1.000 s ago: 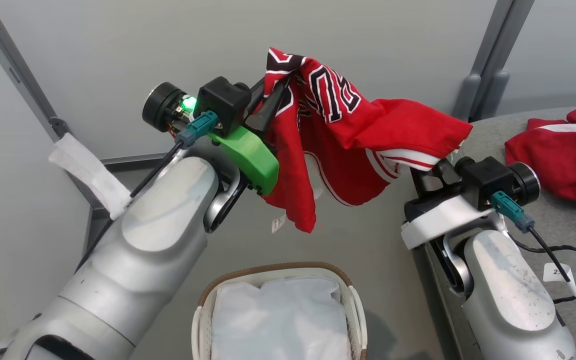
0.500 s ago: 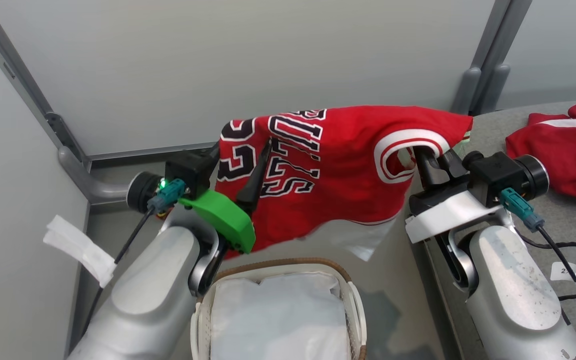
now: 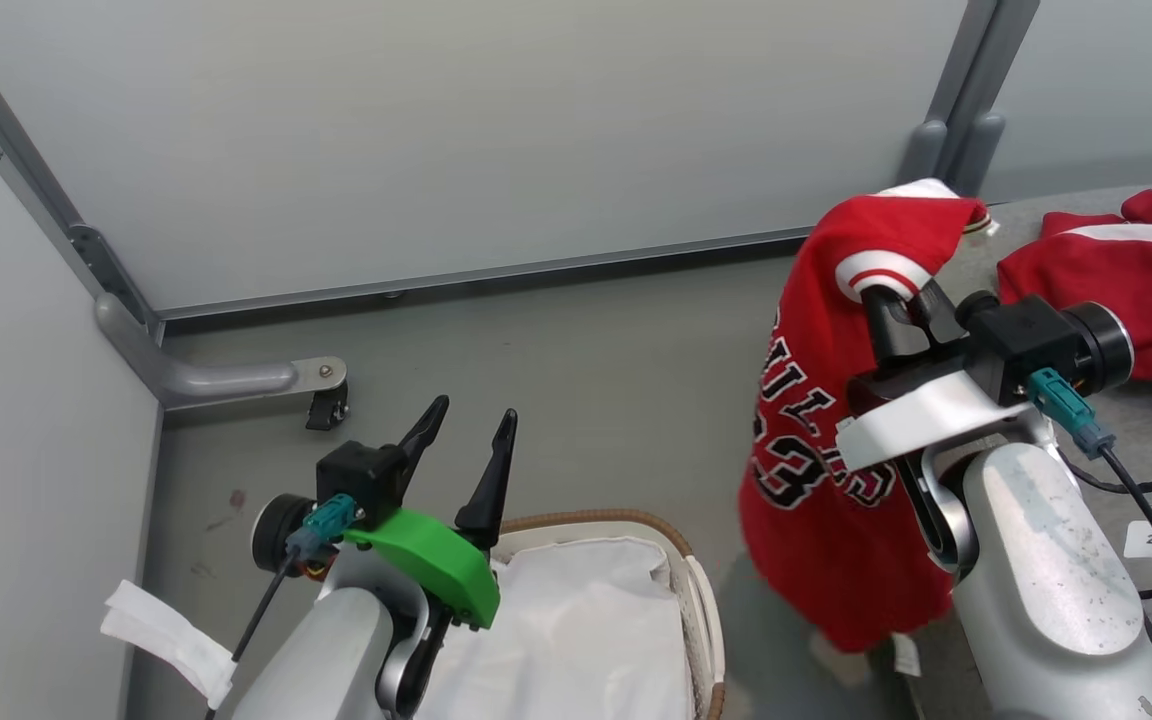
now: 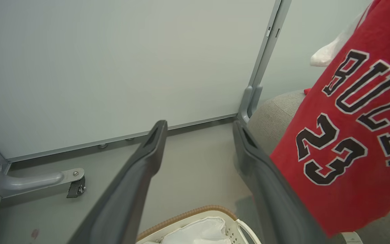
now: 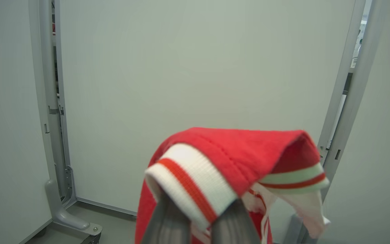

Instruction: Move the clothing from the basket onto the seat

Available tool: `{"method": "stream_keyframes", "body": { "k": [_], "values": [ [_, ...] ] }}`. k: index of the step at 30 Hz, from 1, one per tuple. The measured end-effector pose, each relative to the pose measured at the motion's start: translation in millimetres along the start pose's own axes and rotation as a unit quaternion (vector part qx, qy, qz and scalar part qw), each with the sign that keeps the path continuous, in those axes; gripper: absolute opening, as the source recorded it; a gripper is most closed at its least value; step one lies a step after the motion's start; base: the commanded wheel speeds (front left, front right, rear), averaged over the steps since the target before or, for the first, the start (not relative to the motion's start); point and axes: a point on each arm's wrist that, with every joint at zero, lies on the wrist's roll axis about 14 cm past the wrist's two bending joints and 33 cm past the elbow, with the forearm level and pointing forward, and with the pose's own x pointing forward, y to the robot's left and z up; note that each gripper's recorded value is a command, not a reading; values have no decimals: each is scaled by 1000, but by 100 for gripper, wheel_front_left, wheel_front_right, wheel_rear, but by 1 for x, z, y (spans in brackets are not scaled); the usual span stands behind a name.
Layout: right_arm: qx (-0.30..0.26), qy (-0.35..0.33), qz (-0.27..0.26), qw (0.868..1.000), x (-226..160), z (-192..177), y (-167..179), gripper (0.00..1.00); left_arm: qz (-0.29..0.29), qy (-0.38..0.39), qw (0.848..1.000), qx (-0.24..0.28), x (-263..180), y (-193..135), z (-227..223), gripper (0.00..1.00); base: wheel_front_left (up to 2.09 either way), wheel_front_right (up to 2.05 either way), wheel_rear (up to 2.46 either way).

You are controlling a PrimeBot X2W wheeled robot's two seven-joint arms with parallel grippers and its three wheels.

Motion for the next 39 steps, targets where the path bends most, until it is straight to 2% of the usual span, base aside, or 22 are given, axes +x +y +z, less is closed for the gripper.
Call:
{"method": "stream_keyframes", "body": {
  "k": [13,17,28,39],
  "values": [
    [-14,7,-24,1000,-8,-2,-18,0,-26,-24,999,-2,3,-25,6,100,0,0,0],
    [-21,9,-38,999,-13,0,-29,0,-49,-29,998,-5,8,-41,8,100,0,0,0],
    [-68,20,-102,992,-42,8,-79,0,-128,-10,992,-20,27,-94,-7,100,0,0,0],
    [-120,45,-174,976,-79,14,-132,0,-201,24,979,-29,42,-139,-34,100,0,0,0]
  ]
}}
